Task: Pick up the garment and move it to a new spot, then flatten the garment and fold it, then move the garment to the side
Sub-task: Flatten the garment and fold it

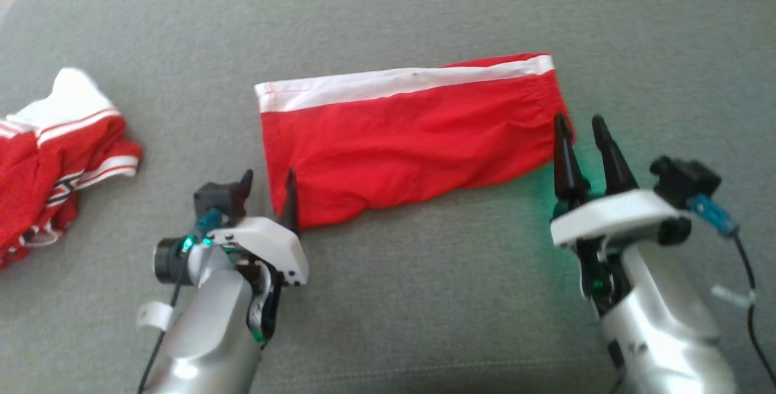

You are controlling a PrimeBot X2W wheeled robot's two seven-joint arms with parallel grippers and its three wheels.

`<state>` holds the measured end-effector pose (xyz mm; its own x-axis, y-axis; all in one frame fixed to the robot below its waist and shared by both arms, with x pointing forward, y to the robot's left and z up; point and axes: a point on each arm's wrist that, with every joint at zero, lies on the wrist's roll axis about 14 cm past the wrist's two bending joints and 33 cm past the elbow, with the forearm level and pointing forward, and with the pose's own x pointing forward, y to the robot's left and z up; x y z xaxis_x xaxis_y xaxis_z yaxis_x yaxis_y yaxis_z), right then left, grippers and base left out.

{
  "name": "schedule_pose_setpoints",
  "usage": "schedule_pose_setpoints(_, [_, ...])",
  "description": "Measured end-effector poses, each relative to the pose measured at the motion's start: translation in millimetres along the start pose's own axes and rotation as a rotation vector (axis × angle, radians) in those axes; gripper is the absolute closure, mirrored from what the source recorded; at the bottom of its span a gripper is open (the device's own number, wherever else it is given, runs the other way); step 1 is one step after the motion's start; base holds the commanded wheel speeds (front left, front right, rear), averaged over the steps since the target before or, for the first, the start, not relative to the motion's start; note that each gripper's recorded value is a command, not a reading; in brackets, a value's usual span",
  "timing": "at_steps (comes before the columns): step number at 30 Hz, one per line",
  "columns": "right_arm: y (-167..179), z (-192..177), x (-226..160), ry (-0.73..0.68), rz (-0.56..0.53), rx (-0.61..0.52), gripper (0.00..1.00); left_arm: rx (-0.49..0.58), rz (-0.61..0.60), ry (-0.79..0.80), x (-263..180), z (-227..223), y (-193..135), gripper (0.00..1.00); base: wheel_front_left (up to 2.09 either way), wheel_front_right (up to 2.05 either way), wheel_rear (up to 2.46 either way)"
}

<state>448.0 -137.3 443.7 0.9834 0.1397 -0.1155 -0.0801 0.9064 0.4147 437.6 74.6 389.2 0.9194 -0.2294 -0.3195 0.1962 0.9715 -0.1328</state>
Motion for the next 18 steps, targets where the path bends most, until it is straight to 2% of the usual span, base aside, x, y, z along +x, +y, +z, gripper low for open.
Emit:
schedule_pose_setpoints(6, [2.6, -16.9, 22.1, 0.071, 0.004, -0.014, 0.00, 0.002, -0.002, -0.030, -5.0, 5.4, 0.1, 0.00, 0.00, 0.00, 0.00])
schedule_pose_setpoints(9, [-11.8, -53.7, 17.5, 0.190, -0.045, -0.022, 0.00, -0.001, -0.002, -0.051, -8.2, 11.1, 0.3, 0.00, 0.00, 0.00, 0.00])
schedule_pose_setpoints(16, [-19.2, -71.7, 13.6, 0.245, -0.075, -0.014, 0.00, -0.004, 0.003, -0.074, -11.4, 17.2, 0.8, 0.00, 0.00, 0.00, 0.00])
schedule_pose_setpoints(17, [-19.7, -71.8, 13.5, 0.245, -0.078, -0.006, 0.17, -0.005, 0.001, -0.078, -11.6, 18.1, 0.1, 0.00, 0.00, 0.00, 0.00])
schedule_pose_setpoints(18, [-20.3, -71.4, 13.4, 0.243, -0.081, 0.000, 0.65, -0.008, -0.001, -0.081, -12.1, 18.7, -0.8, 0.00, 0.00, 0.00, 0.00])
